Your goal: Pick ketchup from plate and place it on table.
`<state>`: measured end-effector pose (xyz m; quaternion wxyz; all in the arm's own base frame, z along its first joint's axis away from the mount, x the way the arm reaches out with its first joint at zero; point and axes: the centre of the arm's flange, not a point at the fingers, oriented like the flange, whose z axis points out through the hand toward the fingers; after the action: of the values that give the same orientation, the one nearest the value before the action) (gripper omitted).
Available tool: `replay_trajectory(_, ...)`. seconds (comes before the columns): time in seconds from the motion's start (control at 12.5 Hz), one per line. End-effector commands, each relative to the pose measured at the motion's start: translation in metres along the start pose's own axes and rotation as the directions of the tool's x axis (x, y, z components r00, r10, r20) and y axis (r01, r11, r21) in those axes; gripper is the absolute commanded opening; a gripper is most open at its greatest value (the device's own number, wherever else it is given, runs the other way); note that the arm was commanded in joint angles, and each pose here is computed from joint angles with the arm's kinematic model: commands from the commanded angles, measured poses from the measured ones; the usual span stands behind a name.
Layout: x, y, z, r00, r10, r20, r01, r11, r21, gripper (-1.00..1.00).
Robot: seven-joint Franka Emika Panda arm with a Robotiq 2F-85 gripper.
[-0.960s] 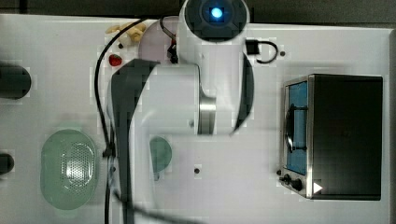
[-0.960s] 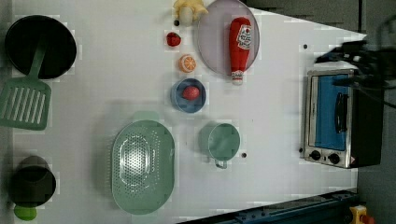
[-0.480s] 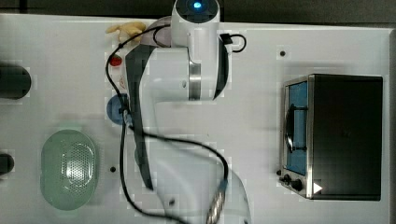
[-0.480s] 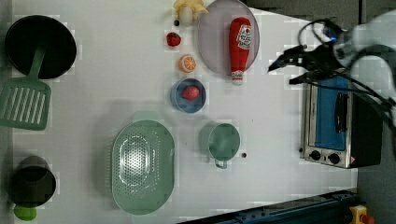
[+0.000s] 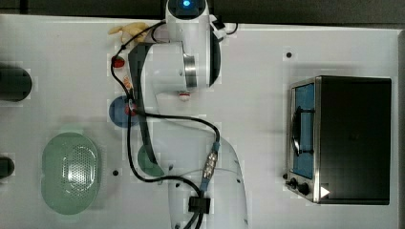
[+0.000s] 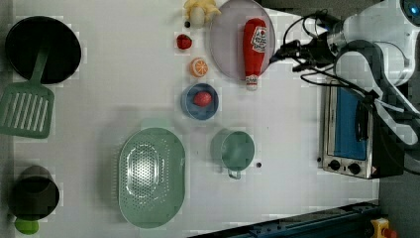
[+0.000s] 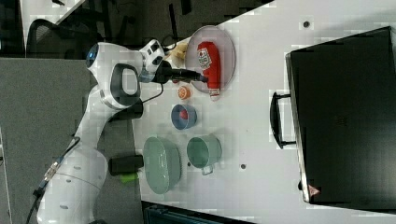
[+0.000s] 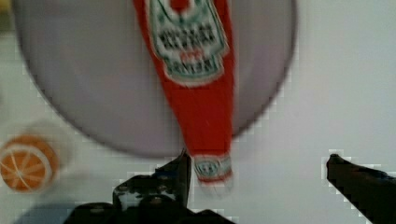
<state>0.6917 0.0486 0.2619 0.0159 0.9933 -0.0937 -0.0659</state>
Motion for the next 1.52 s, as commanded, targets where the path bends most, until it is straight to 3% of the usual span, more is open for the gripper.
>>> replay_trajectory(0.08, 0.010, -0.030, 0.002, 0.988, -0.120, -0.097, 0.119, 0.993, -0.012, 1.00)
replay_trajectory(0.32, 0.019, -0.033, 0.028, 0.983, -0.123, -0.138, 0.124, 0.992, 0.001, 1.00)
replay_trajectory(0.56, 0.022, -0.035, 0.059, 0.983, -0.130, -0.130, 0.131, 0.991, 0.001, 1.00)
replay_trajectory(0.72, 0.026, -0.037, 0.072, 0.977, -0.134, -0.165, 0.137, 0.991, 0.009, 1.00)
replay_trajectory(0.96, 0.026, -0.039, 0.093, 0.977, -0.135, -0.163, 0.139, 0.990, 0.016, 1.00)
replay_trajectory(1.04, 0.027, -0.040, 0.095, 0.975, -0.135, -0.177, 0.141, 0.990, 0.020, 0.92)
replay_trajectory(1.28, 0.029, -0.040, 0.094, 0.973, -0.134, -0.188, 0.140, 0.990, 0.022, 0.21)
replay_trajectory(1.52, 0.031, -0.038, 0.082, 0.971, -0.126, -0.204, 0.134, 0.991, 0.025, 0.19)
